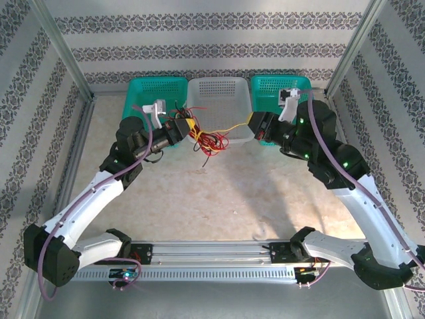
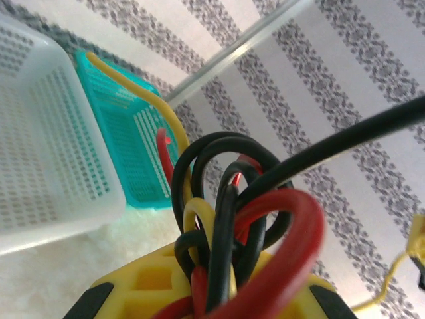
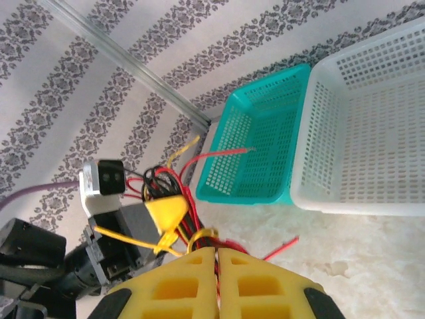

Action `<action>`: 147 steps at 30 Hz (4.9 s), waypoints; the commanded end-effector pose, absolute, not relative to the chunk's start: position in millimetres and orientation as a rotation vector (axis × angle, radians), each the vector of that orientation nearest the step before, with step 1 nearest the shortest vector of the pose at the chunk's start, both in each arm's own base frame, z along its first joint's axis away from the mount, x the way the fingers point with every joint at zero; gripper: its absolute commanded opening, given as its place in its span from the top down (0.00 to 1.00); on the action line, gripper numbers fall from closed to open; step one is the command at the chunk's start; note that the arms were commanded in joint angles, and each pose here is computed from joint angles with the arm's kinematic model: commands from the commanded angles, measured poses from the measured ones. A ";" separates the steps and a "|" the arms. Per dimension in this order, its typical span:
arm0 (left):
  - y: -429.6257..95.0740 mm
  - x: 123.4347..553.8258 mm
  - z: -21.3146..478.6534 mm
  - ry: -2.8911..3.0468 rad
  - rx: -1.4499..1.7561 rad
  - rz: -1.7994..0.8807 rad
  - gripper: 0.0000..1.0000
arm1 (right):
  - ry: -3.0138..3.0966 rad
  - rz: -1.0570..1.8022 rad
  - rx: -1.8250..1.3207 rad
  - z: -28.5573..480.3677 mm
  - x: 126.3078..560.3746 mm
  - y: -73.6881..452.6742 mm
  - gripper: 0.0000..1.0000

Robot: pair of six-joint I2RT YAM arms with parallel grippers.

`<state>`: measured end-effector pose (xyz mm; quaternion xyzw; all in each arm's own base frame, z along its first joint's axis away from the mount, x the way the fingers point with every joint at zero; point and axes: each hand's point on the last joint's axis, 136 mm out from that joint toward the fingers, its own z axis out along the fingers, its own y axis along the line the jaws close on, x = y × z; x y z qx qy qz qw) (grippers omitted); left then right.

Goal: Untangle the cables

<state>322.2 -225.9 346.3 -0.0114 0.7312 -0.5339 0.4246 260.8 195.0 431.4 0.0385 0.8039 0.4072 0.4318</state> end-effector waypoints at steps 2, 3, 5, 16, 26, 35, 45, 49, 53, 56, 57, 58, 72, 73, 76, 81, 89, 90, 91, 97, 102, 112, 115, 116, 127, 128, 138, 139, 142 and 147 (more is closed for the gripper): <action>-239.1 291.8 370.2 1.744 0.094 -1.526 1.00 | 1.953 1.004 0.105 456.5 271.8 181.8 1.00; -240.7 283.4 379.8 1.706 0.127 -1.554 1.00 | 1.949 1.010 0.110 459.2 274.5 181.3 1.00; -240.6 270.7 387.5 1.680 0.175 -1.563 1.00 | 1.942 1.008 0.114 462.5 278.7 179.9 1.00; -243.5 223.1 425.2 1.571 0.331 -1.759 1.00 | 1.965 1.057 0.255 437.7 304.4 157.6 1.00; -248.5 216.6 468.6 1.391 0.346 -1.888 1.00 | 2.097 1.121 0.343 361.4 331.8 168.0 1.00; -250.0 238.9 505.7 1.211 0.261 -1.858 1.00 | 2.088 1.385 0.416 306.5 330.9 216.5 1.00; -215.7 310.3 496.2 1.159 -0.072 -1.399 1.00 | 1.969 1.452 0.500 277.6 295.7 228.0 1.00; -193.3 336.3 476.6 1.132 -0.240 -1.267 1.00 | 2.008 1.459 0.432 275.7 283.7 237.5 1.00; -175.1 352.1 460.3 1.107 -0.364 -1.167 1.00 | 2.083 1.472 0.350 274.9 273.1 248.4 1.00; -160.5 360.6 448.2 1.111 -0.428 -1.055 1.00 | 2.150 1.431 0.263 273.6 263.0 255.6 1.00; -154.1 363.1 443.1 1.105 -0.469 -1.035 1.00 | 2.177 1.420 0.238 269.7 259.3 259.8 1.00; -147.6 365.6 436.5 1.098 -0.519 -1.023 1.00 | 2.209 1.400 0.222 262.8 255.1 264.2 1.00; -104.7 366.8 383.9 1.209 -0.619 -0.698 1.00 | 2.220 1.259 -0.103 323.8 215.3 279.5 1.00; -102.0 364.4 379.5 1.218 -0.625 -0.688 1.00 | 2.204 1.250 -0.137 335.6 213.1 279.6 1.00; -101.7 361.5 368.3 1.259 -0.609 -0.673 1.00 | 2.128 1.253 -0.191 374.5 210.0 277.3 1.00; -112.4 357.2 356.7 1.377 -0.512 -0.724 1.00 | 1.976 1.138 -0.193 438.9 218.6 252.5 1.00; -168.4 339.3 319.6 1.658 -0.178 -0.880 1.00 | 1.817 1.112 -0.235 523.6 236.1 238.0 1.00; -174.1 333.7 317.4 1.681 -0.138 -0.904 1.00 | 1.789 1.108 -0.231 534.3 237.9 234.6 1.00; -178.4 327.7 317.0 1.698 -0.100 -0.922 1.00 | 1.765 1.104 -0.217 544.0 240.6 230.5 1.00; -195.6 287.9 322.0 1.742 0.116 -1.015 1.00 | 1.689 1.129 -0.160 585.0 259.9 215.6 1.00; -202.1 266.3 315.0 1.792 0.220 -1.052 1.00 | 1.679 1.125 -0.123 600.2 278.6 208.6 1.00; -221.2 236.9 313.7 1.850 0.351 -1.225 1.00 | 1.697 1.130 -0.027 604.5 320.3 193.0 1.00; -233.1 226.5 326.2 1.818 0.395 -1.367 1.00 | 1.762 1.063 0.023 579.5 343.1 182.7 1.00; -235.0 223.7 331.0 1.812 0.408 -1.393 1.00 | 1.779 1.041 0.037 571.2 349.4 179.8 1.00; -222.8 200.6 460.6 1.330 0.370 -1.642 1.00 | 2.049 0.962 0.201 435.4 427.4 162.0 1.00; -221.1 201.3 475.1 1.275 0.360 -1.664 1.00 | 2.050 0.982 0.208 426.8 429.4 164.8 1.00; -156.4 227.6 595.6 0.898 0.044 -1.365 1.00 | 2.122 1.250 0.372 308.8 419.4 233.5 1.00; -145.5 235.3 598.5 0.884 -0.010 -1.279 1.00 | 2.135 1.288 0.368 301.4 408.7 245.9 1.00; -119.9 257.8 598.0 0.827 -0.140 -1.080 1.00 | 2.201 1.378 0.321 283.5 364.8 280.6 1.00; -106.0 302.4 578.1 0.831 -0.266 -0.863 1.00 | 2.255 1.403 0.226 277.4 281.7 298.0 1.00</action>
